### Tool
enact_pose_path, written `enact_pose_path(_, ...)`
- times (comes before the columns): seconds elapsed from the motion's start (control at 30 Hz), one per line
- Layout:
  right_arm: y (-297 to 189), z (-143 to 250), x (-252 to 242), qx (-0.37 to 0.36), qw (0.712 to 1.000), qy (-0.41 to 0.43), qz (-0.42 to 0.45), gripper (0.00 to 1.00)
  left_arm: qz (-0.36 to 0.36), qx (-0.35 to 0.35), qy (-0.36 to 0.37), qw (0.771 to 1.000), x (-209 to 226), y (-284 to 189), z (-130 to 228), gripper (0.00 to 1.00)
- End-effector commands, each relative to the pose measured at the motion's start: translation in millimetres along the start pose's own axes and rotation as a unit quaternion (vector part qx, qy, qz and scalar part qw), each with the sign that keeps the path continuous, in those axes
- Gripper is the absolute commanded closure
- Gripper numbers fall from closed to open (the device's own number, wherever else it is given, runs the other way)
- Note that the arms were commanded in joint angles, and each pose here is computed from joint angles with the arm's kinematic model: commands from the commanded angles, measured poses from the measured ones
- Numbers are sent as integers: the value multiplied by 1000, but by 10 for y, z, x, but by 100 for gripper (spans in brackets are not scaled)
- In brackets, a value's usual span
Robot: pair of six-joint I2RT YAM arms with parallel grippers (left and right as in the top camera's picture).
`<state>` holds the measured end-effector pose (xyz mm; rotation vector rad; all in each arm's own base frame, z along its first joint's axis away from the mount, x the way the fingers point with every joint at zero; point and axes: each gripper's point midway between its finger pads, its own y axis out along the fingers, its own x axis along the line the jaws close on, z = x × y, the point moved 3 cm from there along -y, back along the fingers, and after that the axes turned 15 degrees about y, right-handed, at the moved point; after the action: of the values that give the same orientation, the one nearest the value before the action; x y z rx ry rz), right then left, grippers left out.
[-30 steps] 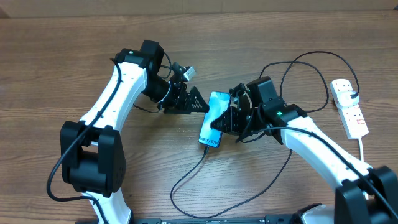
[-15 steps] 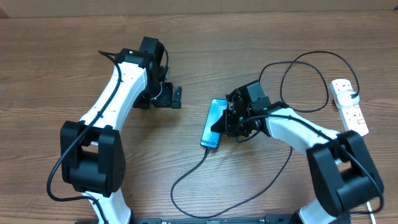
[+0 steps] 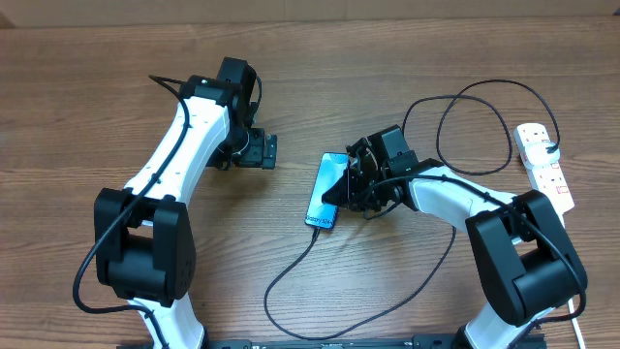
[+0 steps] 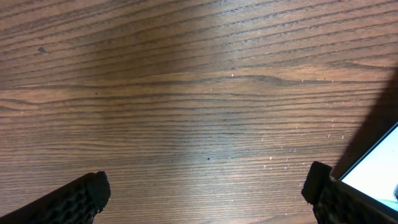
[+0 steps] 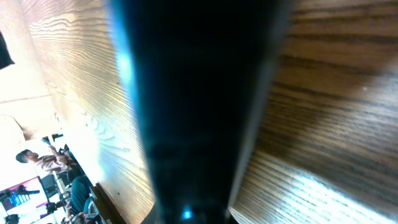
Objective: Plug charger to phone and switch on socket
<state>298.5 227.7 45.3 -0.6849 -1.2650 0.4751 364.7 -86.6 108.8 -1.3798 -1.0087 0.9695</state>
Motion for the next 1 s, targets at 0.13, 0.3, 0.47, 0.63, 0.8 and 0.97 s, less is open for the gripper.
enact_pose_path(0.13,123,14,6,-9,999,-26,19,96,-11,-14,-6,1000,11,-95,-23,1)
enact_pose_path(0.3,222,95,32,-15,998,-46,39,96,-10,-14,-6,1000,11,-95,-23,0)
enact_pose_path(0.47,262,106,52,-24,997,-58,47,96,-11,-14,-6,1000,11,-95,-23,0)
enact_pose_path(0.63,255,25,53,-48,995,-65,54,96,-11,-14,-6,1000,11,-95,-23,1)
enact_pose_path(0.8,251,-7,46,-58,994,-67,59,96,-11,-14,-6,1000,11,-96,-24,0)
enact_pose_path(0.97,248,-26,43,-64,994,-67,61,96,-11,-14,-6,1000,11,-96,-24,0)
